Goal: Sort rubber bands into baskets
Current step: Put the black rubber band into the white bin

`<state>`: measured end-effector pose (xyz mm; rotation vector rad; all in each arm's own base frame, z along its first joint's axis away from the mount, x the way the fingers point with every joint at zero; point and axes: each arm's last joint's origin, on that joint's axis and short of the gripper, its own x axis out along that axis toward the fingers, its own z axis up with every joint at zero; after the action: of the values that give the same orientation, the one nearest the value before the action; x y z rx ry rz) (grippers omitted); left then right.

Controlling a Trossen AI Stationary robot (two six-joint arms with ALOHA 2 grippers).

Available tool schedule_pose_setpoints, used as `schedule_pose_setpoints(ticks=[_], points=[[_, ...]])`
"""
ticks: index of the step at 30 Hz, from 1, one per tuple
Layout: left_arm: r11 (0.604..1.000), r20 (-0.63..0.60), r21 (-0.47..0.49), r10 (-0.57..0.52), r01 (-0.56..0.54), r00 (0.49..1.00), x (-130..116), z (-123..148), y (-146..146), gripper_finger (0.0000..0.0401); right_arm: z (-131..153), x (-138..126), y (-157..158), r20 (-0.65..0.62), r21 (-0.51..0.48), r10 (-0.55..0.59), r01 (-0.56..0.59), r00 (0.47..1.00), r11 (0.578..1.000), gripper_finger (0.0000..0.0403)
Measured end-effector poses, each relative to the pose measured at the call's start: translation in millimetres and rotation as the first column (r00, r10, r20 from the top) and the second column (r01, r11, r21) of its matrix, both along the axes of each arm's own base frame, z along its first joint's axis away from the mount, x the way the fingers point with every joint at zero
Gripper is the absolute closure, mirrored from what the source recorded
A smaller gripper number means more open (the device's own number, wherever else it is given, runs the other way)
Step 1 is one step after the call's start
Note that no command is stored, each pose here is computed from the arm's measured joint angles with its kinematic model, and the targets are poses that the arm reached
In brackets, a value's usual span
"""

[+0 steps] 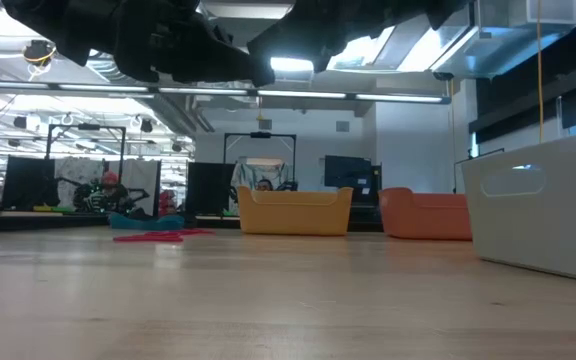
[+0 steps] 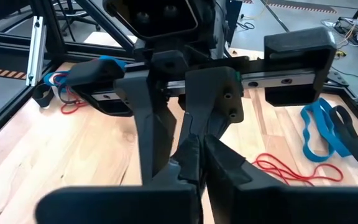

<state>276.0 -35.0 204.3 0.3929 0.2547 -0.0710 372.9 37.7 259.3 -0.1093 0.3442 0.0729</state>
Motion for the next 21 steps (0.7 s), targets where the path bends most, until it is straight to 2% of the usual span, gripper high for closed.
schedule_pose_setpoints(ticks=[5, 10, 14, 18, 21], points=[[1.000, -0.004, 0.003, -0.001, 0.001, 1.000, -0.1, -0.4, 0.0, 0.0305, -0.3, -0.4, -0.4, -0.006, -0.015, -0.001, 0.001, 1.000, 1.000, 0.0398], [1.000, -0.011, 0.004, 0.001, -0.001, 1.000, -0.3, -1.0, 0.1, 0.0293, 4.2, -5.3, 4.5, -0.013, -0.053, -0.011, 0.010, 1.000, 0.999, 0.0395], [1.000, -0.047, 0.013, 0.006, -0.005, 0.999, -1.4, -3.9, 2.0, 0.0292, 15.2, -18.8, 17.7, -0.038, -0.103, 0.035, -0.039, 0.999, 0.994, 0.0399], [1.000, -0.051, 0.002, 0.016, -0.015, 0.999, -1.4, -4.2, 3.1, 0.0292, 27.4, -34.1, 27.4, -0.056, -0.128, 0.026, -0.033, 0.998, 0.991, 0.0396], [1.000, -0.056, 0.002, 0.014, -0.014, 0.998, -1.6, -4.7, 2.9, 0.0292, 32.6, -50.7, 32.4, -0.132, -0.119, 0.028, -0.044, 0.991, 0.992, 0.0393]])
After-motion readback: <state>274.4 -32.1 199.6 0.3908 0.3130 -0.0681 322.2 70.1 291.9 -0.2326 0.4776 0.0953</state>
